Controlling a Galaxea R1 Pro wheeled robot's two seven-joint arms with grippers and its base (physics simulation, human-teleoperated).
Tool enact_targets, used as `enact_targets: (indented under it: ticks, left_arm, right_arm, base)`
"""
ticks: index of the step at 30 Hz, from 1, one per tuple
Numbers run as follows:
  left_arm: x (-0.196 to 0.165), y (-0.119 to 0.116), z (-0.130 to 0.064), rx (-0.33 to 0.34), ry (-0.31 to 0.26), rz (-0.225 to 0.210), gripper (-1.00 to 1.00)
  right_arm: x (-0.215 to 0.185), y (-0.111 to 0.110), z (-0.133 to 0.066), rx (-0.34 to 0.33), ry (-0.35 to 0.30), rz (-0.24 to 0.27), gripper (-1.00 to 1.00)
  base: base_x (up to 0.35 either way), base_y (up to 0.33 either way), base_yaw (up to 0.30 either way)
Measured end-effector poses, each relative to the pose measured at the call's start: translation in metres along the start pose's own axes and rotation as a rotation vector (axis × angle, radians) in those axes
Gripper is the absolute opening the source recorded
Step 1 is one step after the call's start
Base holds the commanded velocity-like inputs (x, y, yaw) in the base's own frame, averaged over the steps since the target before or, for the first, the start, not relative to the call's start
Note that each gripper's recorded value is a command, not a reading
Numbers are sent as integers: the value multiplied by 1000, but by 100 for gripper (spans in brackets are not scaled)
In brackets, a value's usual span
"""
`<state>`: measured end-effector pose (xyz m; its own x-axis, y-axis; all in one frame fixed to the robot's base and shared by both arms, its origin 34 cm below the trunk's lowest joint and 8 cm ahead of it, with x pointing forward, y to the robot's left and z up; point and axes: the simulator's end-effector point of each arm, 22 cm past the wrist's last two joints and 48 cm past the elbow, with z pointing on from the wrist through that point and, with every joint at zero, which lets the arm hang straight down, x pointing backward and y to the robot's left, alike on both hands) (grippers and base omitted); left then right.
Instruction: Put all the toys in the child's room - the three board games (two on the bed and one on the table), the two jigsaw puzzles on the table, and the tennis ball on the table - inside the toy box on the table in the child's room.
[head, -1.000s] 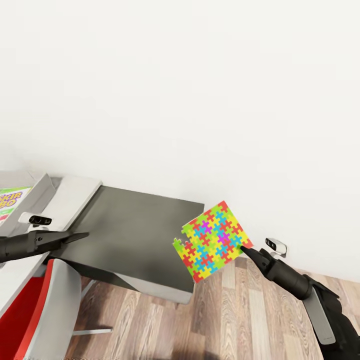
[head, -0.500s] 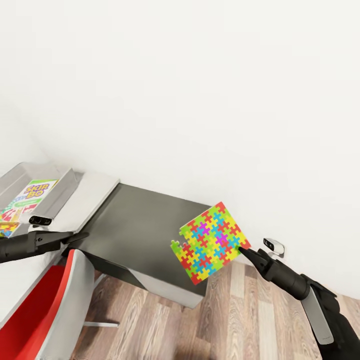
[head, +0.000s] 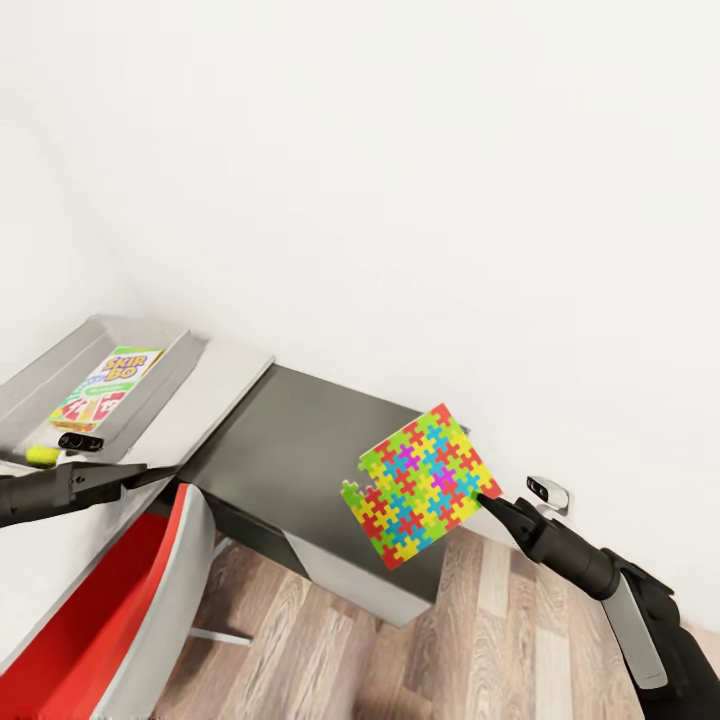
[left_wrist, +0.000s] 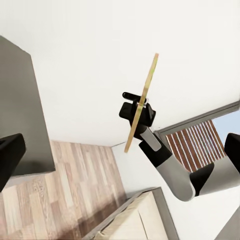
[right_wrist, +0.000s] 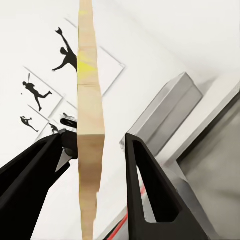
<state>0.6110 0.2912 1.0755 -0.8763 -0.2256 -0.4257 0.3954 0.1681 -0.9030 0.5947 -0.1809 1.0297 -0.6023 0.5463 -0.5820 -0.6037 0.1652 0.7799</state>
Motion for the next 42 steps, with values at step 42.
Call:
enact_targets:
  ticks: [42]
  left_arm:
    - [-10,-25,-15,1,-49,51,100]
  right_arm:
    - [-18,29,8,-45,-5,-68,-100]
  base:
    - [100,54,208]
